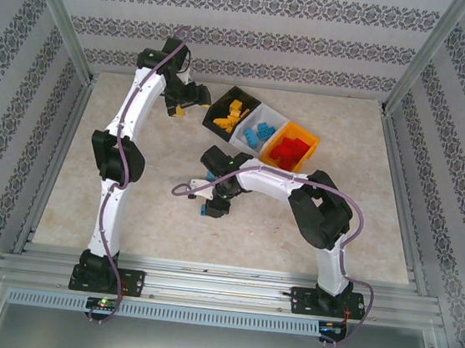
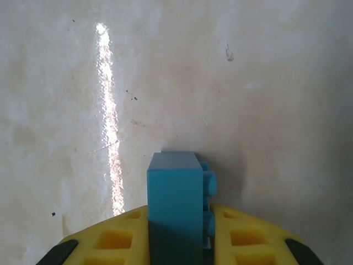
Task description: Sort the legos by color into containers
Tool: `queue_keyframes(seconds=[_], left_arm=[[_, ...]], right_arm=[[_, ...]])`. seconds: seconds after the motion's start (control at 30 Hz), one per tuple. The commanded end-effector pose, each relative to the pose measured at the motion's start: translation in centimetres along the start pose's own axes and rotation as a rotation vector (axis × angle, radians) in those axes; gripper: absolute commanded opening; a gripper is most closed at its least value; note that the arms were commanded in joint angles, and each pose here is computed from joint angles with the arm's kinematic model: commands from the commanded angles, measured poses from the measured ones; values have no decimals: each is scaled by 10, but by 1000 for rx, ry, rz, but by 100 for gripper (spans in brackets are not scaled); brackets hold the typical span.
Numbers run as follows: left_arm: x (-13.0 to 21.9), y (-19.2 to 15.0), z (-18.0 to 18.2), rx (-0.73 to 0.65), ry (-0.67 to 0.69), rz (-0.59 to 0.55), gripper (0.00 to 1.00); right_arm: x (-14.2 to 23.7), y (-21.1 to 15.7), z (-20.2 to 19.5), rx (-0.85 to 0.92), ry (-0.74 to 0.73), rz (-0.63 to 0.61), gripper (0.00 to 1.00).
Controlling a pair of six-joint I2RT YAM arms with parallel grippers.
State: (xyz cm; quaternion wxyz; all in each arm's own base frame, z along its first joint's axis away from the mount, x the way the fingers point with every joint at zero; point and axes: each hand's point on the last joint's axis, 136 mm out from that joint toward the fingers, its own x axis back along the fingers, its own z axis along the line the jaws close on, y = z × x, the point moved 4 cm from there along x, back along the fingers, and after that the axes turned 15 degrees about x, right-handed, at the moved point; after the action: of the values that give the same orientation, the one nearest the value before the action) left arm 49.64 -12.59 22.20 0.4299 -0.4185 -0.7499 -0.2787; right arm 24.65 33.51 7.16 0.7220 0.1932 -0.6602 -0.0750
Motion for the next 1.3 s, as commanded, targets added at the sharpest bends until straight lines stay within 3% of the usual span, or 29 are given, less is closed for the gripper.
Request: queue_keyframes(seconds=[0.0,0.27,0.57,0.87,1.1,1.27], left_arm=[[4,-3,9,21,15,32,81],[1,-2,6,22,-1,36,81],[1,1,2,20,-19,31,81],[2,0,2,16,-18,29,81],[4,-1,2,4,-11,24,81],[4,-4,0,-11,-4,23,82]], right_arm=[[41,13,-10,-28,-62,-75,20],[109,34,-30,-62,-169,-250,20],[213,61,-63,-166,-297,-683,20],[286,48,-106,-393,-412,-1032,19],[309,3,-147,-765,-509,-1153,18],[305,-24,-162,-1001,-532,-1100,18]])
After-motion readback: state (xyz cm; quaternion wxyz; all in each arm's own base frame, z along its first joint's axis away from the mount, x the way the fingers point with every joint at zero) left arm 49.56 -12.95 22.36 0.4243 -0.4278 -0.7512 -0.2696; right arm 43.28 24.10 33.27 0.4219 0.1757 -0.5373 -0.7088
